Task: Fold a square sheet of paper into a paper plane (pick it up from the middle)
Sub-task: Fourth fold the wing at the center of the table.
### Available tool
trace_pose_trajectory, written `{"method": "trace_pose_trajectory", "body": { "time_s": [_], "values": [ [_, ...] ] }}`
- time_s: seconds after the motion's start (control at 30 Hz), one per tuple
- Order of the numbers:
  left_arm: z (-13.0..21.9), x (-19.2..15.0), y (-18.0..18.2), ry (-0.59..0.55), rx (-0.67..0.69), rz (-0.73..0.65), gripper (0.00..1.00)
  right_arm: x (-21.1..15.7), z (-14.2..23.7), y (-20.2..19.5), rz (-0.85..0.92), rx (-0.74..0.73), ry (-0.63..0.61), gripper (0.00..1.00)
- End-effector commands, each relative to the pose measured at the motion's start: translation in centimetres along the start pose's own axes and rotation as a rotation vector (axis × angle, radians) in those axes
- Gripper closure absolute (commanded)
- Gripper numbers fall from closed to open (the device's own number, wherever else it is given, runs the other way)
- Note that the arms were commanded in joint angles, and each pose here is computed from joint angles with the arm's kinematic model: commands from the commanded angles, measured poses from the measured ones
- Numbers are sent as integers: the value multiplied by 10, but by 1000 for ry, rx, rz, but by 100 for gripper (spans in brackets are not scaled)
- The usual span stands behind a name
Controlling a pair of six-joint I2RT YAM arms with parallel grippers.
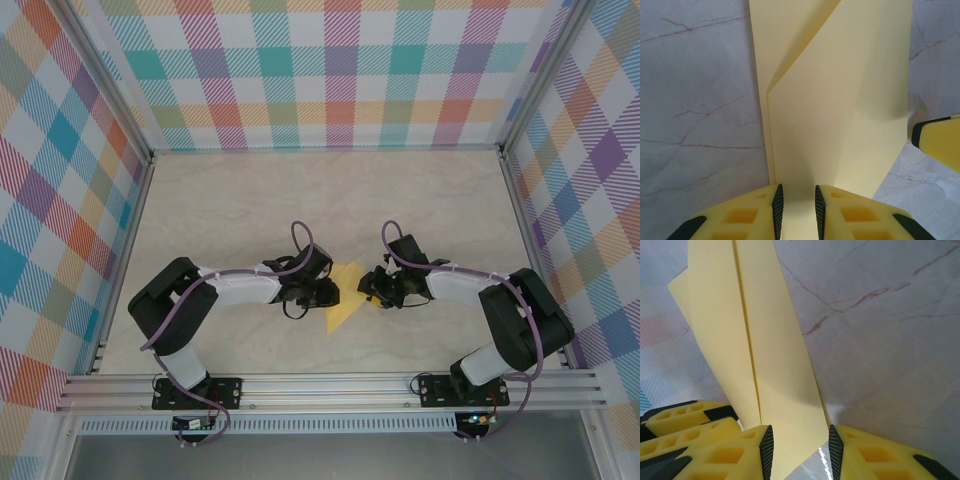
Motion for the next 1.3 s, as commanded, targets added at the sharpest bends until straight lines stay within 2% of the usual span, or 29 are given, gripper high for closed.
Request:
{"method": "trace_pose_trajectory", "body": {
  "time_s": [0.0,0.27,0.4,0.67,0.93,1.1,1.27],
  "values": [
    [-4,1,0,16,-8,-7,74,-6,-7,-3,-20,10,29,63],
    [-5,-4,8,27,12,3,75,-5,-5,-5,-27,-10,11,64],
    [-8,-9,13,41,16,7,75,-6,-12,5,-19,43,45,66],
    [-10,-14,19,42,22,29,75,1,1,30,9,122,5,65],
    [-9,-12,18,31,21,32,75,6,2,30,23,86,-9,62],
    [-6,-11,21,22,36,45,75,4,2,10,-19,-11,-18,61],
    [-8,-12,26,28,58,66,76,-4,4,2,-33,-18,-11,60]
  ]
}}
Point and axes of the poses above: each hand's point on the last joint's axis, 136 mm out from that joint toward the fingers, its own z axis back along the fingers, its own y axis along the line the jaws close on, x = y × z, the point moved 2 cm from there along z, back along the fingers, and after that the axes turned 1 degree about z, right-handed, at the moved point
